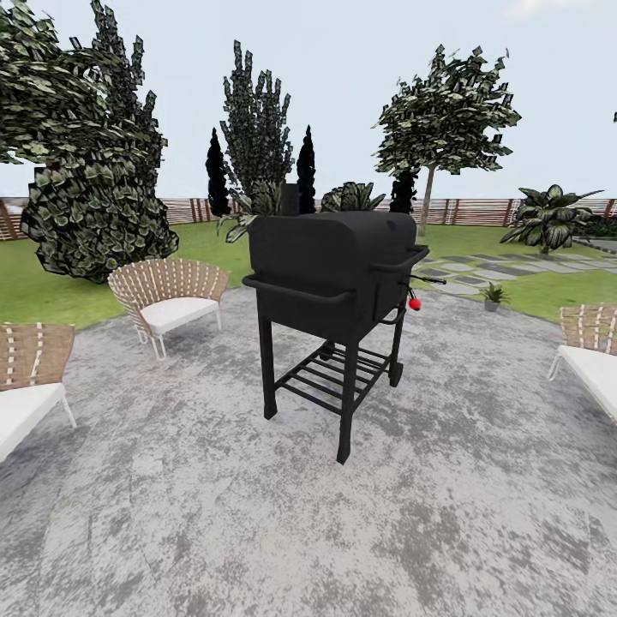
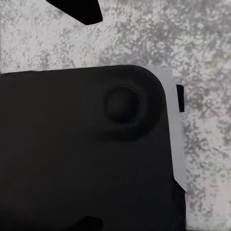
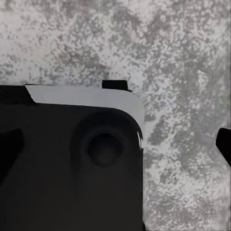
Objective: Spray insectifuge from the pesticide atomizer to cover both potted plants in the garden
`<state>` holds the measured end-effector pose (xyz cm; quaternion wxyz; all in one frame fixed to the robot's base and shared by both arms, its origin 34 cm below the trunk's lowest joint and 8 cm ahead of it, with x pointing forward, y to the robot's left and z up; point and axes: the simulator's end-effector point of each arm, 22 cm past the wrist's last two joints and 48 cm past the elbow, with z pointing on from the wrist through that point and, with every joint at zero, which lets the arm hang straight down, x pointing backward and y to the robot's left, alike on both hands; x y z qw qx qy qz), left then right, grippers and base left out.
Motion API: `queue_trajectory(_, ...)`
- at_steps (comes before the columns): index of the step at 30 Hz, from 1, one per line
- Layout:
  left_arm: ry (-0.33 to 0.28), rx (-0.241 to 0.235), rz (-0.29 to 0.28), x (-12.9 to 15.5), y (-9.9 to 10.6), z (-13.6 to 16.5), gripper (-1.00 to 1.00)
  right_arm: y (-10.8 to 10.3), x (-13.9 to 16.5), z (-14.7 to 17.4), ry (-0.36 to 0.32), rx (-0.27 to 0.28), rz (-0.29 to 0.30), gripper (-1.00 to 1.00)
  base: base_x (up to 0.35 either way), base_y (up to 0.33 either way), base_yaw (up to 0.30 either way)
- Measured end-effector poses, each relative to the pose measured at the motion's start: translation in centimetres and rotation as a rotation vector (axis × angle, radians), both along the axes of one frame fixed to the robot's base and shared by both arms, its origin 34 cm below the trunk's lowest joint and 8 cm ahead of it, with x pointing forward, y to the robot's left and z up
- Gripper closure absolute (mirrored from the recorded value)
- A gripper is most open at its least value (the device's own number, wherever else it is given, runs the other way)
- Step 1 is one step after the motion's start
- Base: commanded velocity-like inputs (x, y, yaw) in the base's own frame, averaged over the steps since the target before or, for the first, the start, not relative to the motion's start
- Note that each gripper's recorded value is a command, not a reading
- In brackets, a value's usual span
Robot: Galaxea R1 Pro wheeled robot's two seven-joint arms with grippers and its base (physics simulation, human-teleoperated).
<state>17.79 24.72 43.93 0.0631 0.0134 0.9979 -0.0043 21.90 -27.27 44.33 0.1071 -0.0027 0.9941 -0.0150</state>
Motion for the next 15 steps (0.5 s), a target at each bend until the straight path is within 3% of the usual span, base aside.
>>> queue_trajectory(1,-0.324,-0.006,-0.001,8.8,-0.1,2.1,-1.00,-3.7,6.8,2.5,-0.284,-0.049,0.012,-1.00,0.000,0.000,0.000)
queue_trajectory(2,-0.362,-0.003,-0.002,10.3,0.1,2.6,-1.00,-5.2,8.4,3.3,-0.338,-0.068,0.019,-1.00,0.000,0.000,0.000)
queue_trajectory(4,-0.378,0.024,0.000,11.1,2.0,2.8,-1.00,-6.3,11.1,4.5,-0.406,-0.084,0.029,-1.00,0.000,0.000,0.000)
queue_trajectory(7,-0.422,0.050,0.002,13.7,3.8,3.5,-1.00,-6.5,14.0,5.8,-0.477,-0.089,0.032,-1.00,0.000,0.000,0.000)
queue_trajectory(11,-0.543,0.082,0.006,21.3,5.9,6.0,-1.00,-5.9,19.1,8.6,-0.599,-0.083,0.033,-1.00,0.000,0.000,0.000)
queue_trajectory(15,-0.612,0.127,0.018,26.1,7.9,7.9,-1.00,-5.5,22.4,10.5,-0.670,-0.079,0.032,-1.00,0.000,0.000,0.000)
